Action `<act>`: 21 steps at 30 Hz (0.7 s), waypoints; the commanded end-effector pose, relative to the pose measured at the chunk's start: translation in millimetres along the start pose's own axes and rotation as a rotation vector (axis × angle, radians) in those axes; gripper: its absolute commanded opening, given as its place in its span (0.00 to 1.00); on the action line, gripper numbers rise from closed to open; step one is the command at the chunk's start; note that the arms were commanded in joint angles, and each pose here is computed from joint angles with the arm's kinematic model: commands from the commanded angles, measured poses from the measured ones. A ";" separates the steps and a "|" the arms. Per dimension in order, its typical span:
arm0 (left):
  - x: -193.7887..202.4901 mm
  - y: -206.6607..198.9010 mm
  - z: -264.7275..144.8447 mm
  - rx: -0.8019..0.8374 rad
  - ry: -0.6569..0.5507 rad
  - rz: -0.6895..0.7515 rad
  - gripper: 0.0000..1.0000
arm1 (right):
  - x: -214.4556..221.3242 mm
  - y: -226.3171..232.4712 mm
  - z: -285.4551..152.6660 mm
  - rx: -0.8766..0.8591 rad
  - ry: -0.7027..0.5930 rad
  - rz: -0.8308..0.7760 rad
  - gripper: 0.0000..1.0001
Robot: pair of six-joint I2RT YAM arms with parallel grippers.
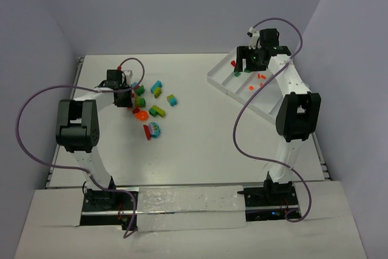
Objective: Sort the legos into containers by color
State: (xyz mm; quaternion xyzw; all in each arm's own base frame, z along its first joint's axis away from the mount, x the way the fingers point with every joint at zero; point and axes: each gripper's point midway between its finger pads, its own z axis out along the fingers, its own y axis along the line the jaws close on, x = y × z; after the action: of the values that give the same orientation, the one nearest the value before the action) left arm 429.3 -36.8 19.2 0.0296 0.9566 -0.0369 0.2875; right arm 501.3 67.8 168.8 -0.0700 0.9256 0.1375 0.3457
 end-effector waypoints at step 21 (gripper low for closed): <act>-73.4 -170.0 -266.3 1.318 -0.106 -0.517 0.00 | -12.3 290.2 -125.8 -0.582 -0.329 -0.493 0.64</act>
State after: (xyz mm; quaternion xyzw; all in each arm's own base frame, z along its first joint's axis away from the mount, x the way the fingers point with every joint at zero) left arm 345.6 -179.1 252.0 -0.0326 0.7459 -0.6079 0.2705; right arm 382.3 283.3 282.8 -0.3429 0.7836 0.2958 0.4252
